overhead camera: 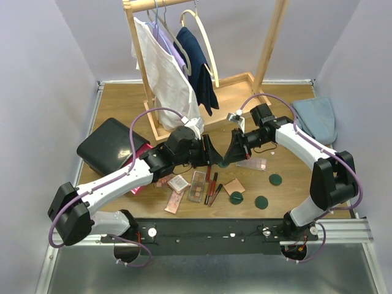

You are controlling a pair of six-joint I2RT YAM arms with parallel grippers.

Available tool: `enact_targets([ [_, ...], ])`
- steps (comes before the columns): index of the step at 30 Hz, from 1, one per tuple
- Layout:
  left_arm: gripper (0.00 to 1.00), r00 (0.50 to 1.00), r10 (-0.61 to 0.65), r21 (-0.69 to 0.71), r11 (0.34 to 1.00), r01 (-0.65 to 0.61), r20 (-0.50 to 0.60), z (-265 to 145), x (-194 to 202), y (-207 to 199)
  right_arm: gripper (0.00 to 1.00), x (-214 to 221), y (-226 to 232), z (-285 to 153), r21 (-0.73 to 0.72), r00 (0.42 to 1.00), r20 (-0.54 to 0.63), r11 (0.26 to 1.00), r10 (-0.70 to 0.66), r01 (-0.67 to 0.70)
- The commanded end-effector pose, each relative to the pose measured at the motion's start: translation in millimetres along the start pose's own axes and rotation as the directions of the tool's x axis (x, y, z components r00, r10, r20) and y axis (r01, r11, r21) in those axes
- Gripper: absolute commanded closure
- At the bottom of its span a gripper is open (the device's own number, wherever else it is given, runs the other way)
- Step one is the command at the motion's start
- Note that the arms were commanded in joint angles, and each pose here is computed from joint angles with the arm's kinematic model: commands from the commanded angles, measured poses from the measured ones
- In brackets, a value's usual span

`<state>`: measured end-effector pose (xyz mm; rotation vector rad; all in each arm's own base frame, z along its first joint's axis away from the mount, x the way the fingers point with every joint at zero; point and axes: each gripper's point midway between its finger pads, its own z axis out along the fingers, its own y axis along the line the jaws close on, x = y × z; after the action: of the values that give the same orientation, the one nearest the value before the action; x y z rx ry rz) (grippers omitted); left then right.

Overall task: Organize the makeup
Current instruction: Pick up the makeup tool from the center of the board.

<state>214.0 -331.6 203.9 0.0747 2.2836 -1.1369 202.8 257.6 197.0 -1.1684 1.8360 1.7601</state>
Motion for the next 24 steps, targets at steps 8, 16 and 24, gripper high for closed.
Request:
enact_targets([
  [8,0.91,1.0,0.028,0.113,0.993,-0.028,0.002,-5,-1,-27,0.89,-2,12,7,-0.08,1.0,0.021,0.997,-0.001,0.002],
  [16,1.0,0.998,0.041,0.0,0.999,-0.041,0.052,-26,-7,-7,0.38,2,2,5,-0.006,1.0,-0.013,1.0,-0.002,0.002],
  [24,1.0,0.961,0.128,-0.303,0.952,-0.049,0.246,-104,-35,48,0.23,22,-18,-2,0.152,0.995,-0.088,0.987,-0.036,0.049],
])
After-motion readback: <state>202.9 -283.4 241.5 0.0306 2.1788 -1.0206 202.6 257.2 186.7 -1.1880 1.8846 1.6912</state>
